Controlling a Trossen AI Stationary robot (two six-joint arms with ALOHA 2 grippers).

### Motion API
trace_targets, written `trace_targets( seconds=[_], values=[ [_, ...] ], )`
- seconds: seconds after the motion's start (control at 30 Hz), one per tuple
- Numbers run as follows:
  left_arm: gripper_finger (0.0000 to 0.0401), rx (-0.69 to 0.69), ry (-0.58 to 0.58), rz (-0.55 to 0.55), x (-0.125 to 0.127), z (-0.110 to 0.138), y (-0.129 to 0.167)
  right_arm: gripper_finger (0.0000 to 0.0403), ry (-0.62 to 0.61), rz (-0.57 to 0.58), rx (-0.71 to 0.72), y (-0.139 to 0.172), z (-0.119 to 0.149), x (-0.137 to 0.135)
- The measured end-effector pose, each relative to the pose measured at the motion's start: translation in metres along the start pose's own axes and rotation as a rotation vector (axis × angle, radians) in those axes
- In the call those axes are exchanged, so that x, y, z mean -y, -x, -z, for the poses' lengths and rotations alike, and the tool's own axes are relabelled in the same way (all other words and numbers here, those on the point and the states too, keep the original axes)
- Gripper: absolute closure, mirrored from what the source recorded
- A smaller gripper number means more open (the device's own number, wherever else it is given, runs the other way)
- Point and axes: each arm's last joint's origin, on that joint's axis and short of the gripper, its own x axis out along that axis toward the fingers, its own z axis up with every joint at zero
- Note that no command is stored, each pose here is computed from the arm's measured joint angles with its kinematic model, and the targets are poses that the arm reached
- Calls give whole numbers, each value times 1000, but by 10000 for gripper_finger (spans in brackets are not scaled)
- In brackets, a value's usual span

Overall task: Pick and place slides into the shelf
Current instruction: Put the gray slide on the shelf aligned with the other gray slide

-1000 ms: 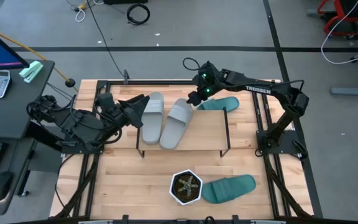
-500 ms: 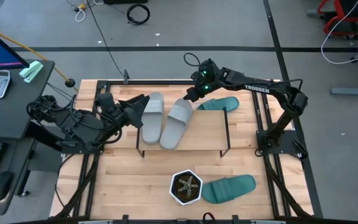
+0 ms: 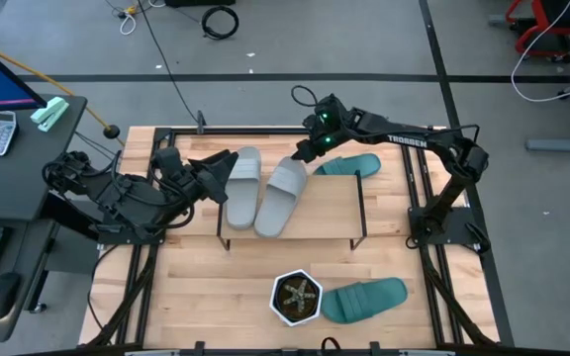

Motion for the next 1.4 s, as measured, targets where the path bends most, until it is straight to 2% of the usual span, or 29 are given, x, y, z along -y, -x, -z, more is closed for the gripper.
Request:
trace_targets(
  seconds=[0.2, 0.33, 0.7, 1.0, 1.23, 1.4],
  values=[
    [217, 0, -1, 0, 0, 0, 0, 229, -19, 9, -41, -15, 4, 7],
    [216, 0, -5, -1, 0, 0, 0, 237, -4, -5, -26, -18, 2, 6],
    [218, -1, -20, -1, 0, 0, 0, 383, 11, -74, 50, -16, -8, 2],
    [221, -1, -20, -1, 0, 0, 0, 369, 7, -74, 69, -13, -12, 6],
    [224, -1, -20, -1, 0, 0, 0, 381, 45, -110, 120, -12, -17, 2],
    [224, -13, -19, 9, 0, 1, 0, 370, 47, -110, 128, -12, -18, 2]
  ],
)
